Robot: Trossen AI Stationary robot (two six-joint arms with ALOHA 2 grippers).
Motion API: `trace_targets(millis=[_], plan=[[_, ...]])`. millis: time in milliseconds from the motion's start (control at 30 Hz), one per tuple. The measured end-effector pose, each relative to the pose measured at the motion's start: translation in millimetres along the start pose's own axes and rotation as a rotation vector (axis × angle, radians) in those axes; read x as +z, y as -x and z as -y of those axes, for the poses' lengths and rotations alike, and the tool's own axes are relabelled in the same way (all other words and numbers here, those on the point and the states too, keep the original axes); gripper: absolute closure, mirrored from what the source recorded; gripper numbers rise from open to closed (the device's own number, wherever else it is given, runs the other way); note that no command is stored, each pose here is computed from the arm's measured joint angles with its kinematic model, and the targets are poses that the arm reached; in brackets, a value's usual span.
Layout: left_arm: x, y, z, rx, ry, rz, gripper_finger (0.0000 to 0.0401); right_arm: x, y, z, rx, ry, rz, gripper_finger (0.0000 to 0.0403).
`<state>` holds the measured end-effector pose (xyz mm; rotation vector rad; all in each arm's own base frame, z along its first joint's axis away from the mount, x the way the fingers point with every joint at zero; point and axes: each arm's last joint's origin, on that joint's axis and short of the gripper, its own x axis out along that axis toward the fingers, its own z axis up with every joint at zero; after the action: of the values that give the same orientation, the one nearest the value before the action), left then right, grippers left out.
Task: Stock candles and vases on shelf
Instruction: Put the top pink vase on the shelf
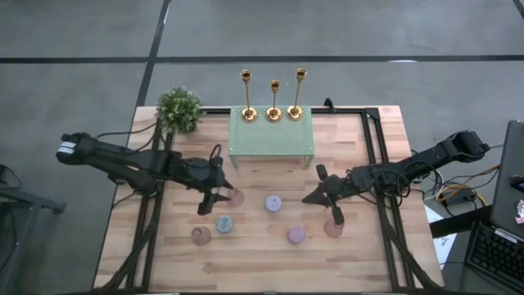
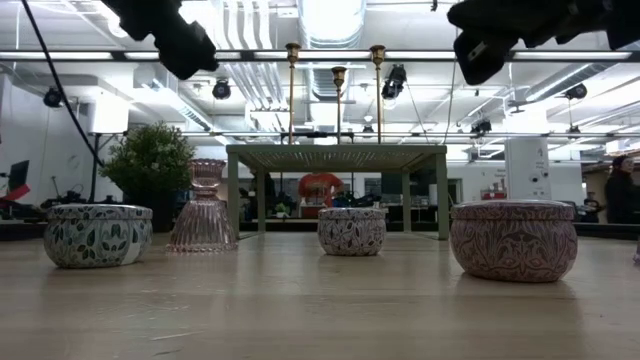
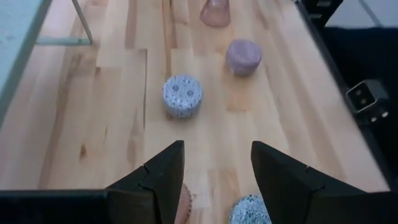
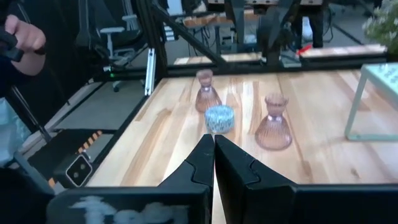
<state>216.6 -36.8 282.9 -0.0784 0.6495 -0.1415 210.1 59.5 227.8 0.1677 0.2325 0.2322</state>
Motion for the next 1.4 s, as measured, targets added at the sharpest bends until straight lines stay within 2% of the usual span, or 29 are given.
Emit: trace_targets(millis=[333, 600, 800, 1000, 1267, 1400], plan=[[-24, -47, 2, 0.104, -0.051, -0.27, 0.0211, -1, 0, 0, -0.004, -0.009, -0.009, 0.0394], [-29, -66, 5, 0.213, -0.11, -0.333, 0.0211, -1, 0, 0, -0.005, -0.005, -0.009, 0.0394], [-36, -77, 5, 0.242, -0.124, -0.408, 0.0218, -1, 0, 0, -0.005, -0.005, -0.008, 0.0394], [-31, -83, 5, 0.267, -0.13, -0.416, 0.0268, -1, 0, 0, -0.006, -0.006, -0.008, 0.0394], [-22, -79, 7, 0.258, -0.125, -0.389, 0.0377, -1, 0, 0, -0.006, -0.006, -0.007, 0.0394], [-21, -78, 7, 0.256, -0.122, -0.384, 0.0379, -1, 0, 0, -0.006, -0.006, -0.007, 0.0394]])
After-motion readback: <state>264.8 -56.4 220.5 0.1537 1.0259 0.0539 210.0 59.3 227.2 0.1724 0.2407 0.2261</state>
